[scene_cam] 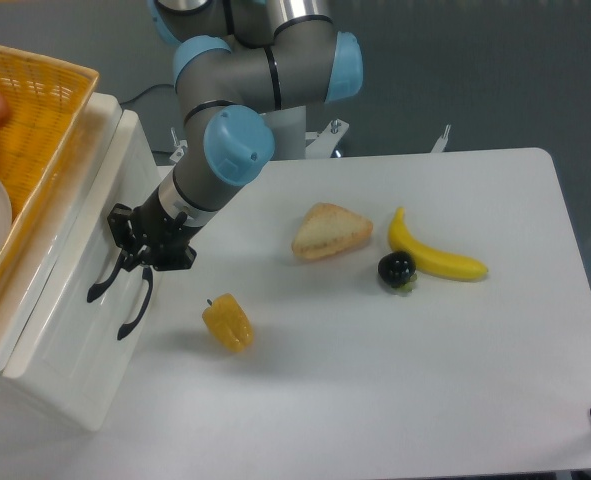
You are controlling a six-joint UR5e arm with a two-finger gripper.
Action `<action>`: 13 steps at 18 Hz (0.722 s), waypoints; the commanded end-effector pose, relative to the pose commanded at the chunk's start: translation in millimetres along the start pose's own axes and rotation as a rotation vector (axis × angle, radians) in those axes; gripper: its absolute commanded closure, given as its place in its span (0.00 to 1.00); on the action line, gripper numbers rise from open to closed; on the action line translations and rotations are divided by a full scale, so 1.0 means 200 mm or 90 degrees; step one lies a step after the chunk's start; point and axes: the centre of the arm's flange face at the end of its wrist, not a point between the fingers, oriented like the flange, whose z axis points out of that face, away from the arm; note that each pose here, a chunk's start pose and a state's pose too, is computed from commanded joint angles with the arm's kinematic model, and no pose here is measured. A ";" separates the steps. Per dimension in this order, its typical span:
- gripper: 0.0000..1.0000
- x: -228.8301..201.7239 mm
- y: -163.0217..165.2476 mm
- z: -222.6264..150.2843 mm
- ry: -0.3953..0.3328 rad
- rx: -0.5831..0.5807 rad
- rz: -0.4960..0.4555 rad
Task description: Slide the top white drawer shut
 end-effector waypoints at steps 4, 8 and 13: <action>0.77 -0.05 -0.03 -0.02 -0.010 0.014 0.004; 0.74 -0.18 -0.01 -0.14 -0.029 0.036 -0.015; 0.72 -0.36 -0.02 -0.37 -0.083 0.063 -0.036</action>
